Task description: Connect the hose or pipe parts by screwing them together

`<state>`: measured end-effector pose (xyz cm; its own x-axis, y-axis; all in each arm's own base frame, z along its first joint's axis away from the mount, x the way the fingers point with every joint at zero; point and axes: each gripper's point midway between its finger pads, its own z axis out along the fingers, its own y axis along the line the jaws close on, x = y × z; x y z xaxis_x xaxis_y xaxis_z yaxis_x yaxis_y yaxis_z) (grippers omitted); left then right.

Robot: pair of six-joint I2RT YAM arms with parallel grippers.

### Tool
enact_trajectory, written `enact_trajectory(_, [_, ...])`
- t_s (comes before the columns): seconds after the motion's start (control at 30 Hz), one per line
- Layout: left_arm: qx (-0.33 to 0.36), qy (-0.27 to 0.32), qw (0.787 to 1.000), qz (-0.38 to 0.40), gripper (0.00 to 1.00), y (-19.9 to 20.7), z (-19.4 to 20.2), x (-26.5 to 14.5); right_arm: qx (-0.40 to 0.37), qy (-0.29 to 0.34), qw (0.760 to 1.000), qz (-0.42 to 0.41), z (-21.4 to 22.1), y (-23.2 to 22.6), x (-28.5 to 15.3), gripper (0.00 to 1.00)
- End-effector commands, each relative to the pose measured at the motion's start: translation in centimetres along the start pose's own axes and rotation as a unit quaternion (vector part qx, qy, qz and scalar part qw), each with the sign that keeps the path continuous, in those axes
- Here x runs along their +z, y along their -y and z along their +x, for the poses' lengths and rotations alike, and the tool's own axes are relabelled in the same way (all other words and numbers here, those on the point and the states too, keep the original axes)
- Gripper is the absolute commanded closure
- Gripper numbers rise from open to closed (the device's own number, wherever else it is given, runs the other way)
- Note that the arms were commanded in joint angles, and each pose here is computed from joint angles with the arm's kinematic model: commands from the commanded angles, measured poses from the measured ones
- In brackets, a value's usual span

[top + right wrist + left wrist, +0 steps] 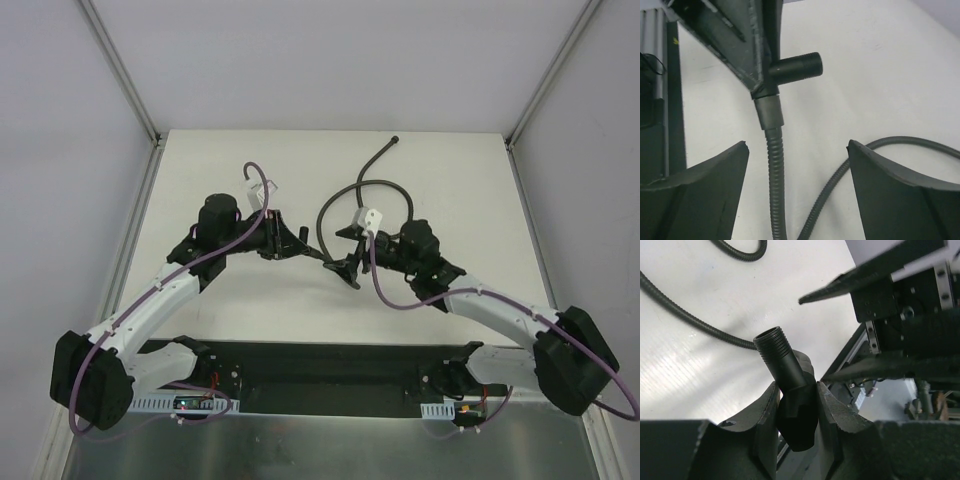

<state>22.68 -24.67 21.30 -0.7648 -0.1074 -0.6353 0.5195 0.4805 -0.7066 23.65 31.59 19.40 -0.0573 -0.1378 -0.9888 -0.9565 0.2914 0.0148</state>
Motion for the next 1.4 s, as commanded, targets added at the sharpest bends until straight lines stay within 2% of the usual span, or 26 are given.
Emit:
enact_trajectory(0.0, [-0.073,0.028,0.997,0.008,1.0,1.9,-2.3,-0.5,-0.161,0.046,0.98,0.106,-3.1,0.2,-1.4,0.17])
enact_trajectory(0.07, [-0.104,0.026,0.994,0.005,1.0,1.9,-2.2,-0.4,-0.21,0.045,0.965,0.153,-3.0,0.6,-1.9,0.16])
enact_trajectory(0.1, [-0.136,0.024,0.99,0.005,1.0,2.0,-2.2,-0.4,-0.269,0.064,0.948,0.155,-4.3,-0.6,-1.7,0.16])
enact_trajectory(0.13, [-0.151,0.018,0.988,0.007,1.0,2.1,-2.0,-0.3,-0.286,0.059,0.937,0.194,-4.5,0.1,-2.2,0.16])
enact_trajectory(0.23, [-0.2,0.011,0.98,0.011,1.0,2.5,-1.8,-0.3,-0.348,0.051,0.912,0.209,-4.8,-0.7,-1.9,0.2])
enact_trajectory(0.43, [-0.231,0.018,0.973,0.016,1.0,3.2,-1.9,-0.8,-0.395,0.032,0.891,0.221,-5.2,-1.3,0.0,0.35])
enact_trajectory(0.57, [-0.255,0.007,0.967,0.019,1.0,3.2,-1.4,-0.7,-0.392,0.03,0.897,0.203,-4.6,-2.2,1.5,0.51])
enact_trajectory(0.63, [-0.244,0.01,0.969,0.034,1.0,3.6,-1.5,-0.7,-0.384,0.043,0.9,0.203,-4.6,-2.4,1.5,0.7])
enact_trajectory(0.7, [-0.23,0.007,0.972,0.04,1.0,3.8,-1.5,-0.8,-0.364,0.057,0.91,0.191,-4.8,-3.0,1.5,0.88])
enact_trajectory(0.77, [-0.198,0.002,0.979,0.047,1.0,3.9,-1.4,-0.8,-0.342,0.066,0.92,0.181,-5.6,-3.0,1.2,0.97])
enact_trajectory(0.8, [-0.177,-0.002,0.983,0.057,1.0,4.4,-1.6,-0.9,-0.298,0.062,0.943,0.134,-4.6,-4.1,1.7,0.99])
enact_trajectory(0.83, [-0.156,-0.002,0.986,0.061,1.0,4.5,-1.7,-1.0,-0.271,0.066,0.956,0.095,-4.4,-4.8,1.9,0.99])
enact_trajectory(0.87, [-0.115,-0.001,0.991,0.066,1.0,4.4,-1.8,-1.0,-0.225,0.058,0.969,0.084,-4.2,-2.9,1.2,0.99])
enact_trajectory(0.9, [-0.09,-0.01,0.992,0.085,1.0,5.0,-1.6,-1.2,-0.153,0.074,0.985,-0.023,-4.0,-5.8,1.5,0.99])
enact_trajectory(0.97, [-0.022,-0.006,0.994,0.107,1.0,5.3,-1.7,-1.3,-0.09,0.062,0.993,-0.053,-3.2,-4.2,1.2,0.99])
enact_trajectory(1.0, [-0.002,-0.008,0.993,0.114,1.0,5.4,-1.6,-1.4,-0.052,0.058,0.991,-0.107,-2.8,-5.6,0.9,0.99])
enact_trajectory(1.03, [0.034,-0.014,0.991,0.126,1.0,5.5,-1.2,-1.4,-0.033,0.053,0.99,-0.126,-2.5,-5.6,0.7,0.99])
enact_trajectory(1.13, [0.067,-0.006,0.991,0.115,1.0,4.7,-1.2,-1.3,0.042,0.04,0.989,-0.136,-1.8,-4.3,0.4,0.97])
enact_trajectory(1.17, [0.067,-0.002,0.992,0.11,1.0,4.5,-1.3,-1.3,0.054,0.037,0.99,-0.129,-1.6,-3.7,0.4,0.84])
enact_trajectory(1.23, [0.05,0.007,0.995,0.092,1.0,4.0,-1.6,-1.1,0.045,0.042,0.994,-0.088,-1.6,-2.6,0.2,0.66])
enact_trajectory(1.27, [0.04,0.014,0.996,0.082,1.0,3.8,-1.9,-1.1,0.038,0.045,0.996,-0.069,-1.6,-2.1,0.0,0.5])
enact_trajectory(1.37, [-0.012,0.02,0.997,0.072,1.0,4.1,-2.6,-1.0,-0.017,0.058,0.998,0.012,-2.0,-0.5,-1.0,0.29])
